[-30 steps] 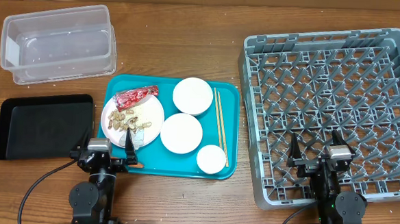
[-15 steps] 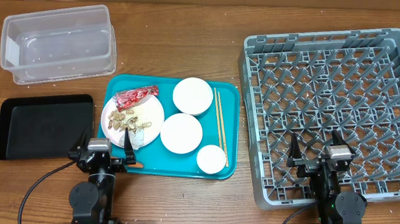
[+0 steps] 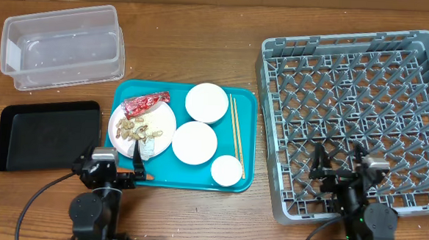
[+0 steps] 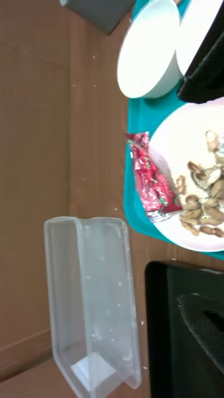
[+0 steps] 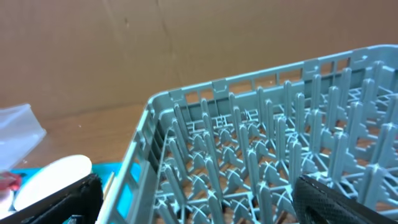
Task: Sort waste into correct bins and load items into the dishwasher
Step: 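Reach the left gripper to the red wrapper on the plate and grasp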
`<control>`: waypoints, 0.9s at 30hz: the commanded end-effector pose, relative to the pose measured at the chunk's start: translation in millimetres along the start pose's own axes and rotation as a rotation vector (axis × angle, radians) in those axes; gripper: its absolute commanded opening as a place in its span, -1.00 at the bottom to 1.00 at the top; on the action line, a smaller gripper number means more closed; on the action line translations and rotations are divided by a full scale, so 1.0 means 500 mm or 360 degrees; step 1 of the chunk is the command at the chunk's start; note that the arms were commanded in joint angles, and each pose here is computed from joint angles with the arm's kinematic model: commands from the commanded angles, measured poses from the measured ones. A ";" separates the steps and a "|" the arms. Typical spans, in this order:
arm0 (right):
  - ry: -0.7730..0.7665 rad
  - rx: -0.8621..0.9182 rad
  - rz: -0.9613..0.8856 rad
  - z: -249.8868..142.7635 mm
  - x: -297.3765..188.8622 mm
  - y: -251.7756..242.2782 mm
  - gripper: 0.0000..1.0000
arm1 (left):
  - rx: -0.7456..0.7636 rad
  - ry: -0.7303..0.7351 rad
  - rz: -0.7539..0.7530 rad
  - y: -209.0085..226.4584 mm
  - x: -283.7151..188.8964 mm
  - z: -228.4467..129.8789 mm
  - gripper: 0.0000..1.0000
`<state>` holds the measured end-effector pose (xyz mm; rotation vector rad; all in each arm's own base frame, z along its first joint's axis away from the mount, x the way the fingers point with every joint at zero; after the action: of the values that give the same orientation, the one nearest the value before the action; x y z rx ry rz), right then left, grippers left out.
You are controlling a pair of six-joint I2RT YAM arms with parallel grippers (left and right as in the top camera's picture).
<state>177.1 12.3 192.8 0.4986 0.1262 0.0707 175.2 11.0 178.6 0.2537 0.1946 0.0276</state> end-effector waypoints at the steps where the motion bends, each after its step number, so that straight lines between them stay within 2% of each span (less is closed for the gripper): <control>1: -0.0074 0.0083 -0.0043 0.068 -0.020 0.026 1.00 | -0.0066 0.0003 -0.0037 0.010 -0.016 0.057 1.00; 9: 0.0247 0.0105 -0.0226 0.130 0.000 0.058 1.00 | -0.0141 0.0396 -0.0178 0.023 0.022 0.128 1.00; 18: 0.0765 0.0149 -0.0469 0.174 0.070 0.083 1.00 | -0.0174 0.0941 -0.0339 0.040 0.108 0.204 1.00; 21: 0.0900 0.0169 -0.0510 0.170 0.093 0.084 1.00 | -0.0177 0.1011 -0.0358 0.044 0.151 0.216 1.00; 27: 0.1038 0.0189 -0.0568 0.142 0.116 0.070 1.00 | -0.0228 0.1074 -0.0412 0.030 0.223 0.184 1.00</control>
<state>237.9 14.6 258.8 0.5367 0.8679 -0.1347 289.1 12.1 254.6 0.1089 0.8794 -0.1069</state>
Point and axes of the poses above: each gripper's point midway between its finger pads, its own x axis out along the fingers, its own y axis along the line the jaws close on, z = x × y, the point moved 6 cm from there along -x, back along the fingers, and after that the axes turned 15 degrees about x, right-handed, at the moved point
